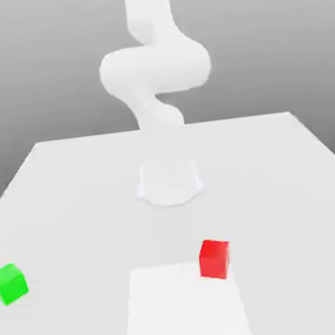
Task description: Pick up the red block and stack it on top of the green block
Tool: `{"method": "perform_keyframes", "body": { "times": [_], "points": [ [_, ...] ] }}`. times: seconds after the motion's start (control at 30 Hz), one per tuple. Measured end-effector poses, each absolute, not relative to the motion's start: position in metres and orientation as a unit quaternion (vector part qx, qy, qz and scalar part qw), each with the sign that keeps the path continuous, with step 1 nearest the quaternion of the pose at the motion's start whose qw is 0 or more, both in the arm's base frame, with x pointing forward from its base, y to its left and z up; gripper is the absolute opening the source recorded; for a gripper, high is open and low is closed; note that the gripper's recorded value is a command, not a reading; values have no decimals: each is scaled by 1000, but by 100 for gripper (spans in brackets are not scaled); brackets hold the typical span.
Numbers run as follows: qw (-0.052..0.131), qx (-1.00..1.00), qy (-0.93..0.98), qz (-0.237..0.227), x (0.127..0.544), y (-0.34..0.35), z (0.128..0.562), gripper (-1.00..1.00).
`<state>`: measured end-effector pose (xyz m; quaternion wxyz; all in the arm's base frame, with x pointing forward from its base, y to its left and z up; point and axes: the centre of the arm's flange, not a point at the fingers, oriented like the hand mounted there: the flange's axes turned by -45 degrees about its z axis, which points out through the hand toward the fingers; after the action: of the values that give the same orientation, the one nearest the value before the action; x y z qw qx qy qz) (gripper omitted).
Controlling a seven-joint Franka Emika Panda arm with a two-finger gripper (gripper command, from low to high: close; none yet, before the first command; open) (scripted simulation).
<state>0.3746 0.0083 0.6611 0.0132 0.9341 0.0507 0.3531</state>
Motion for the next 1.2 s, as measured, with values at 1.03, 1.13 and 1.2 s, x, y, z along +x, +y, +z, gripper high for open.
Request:
{"method": "perform_keyframes", "body": {
  "times": [1.03,1.13,1.2],
  "points": [
    [0,813,583,0,329,69,146,-100],
    [0,813,583,-1,328,69,146,-100],
    [0,813,583,-1,328,69,143,-100]
  ]
}}
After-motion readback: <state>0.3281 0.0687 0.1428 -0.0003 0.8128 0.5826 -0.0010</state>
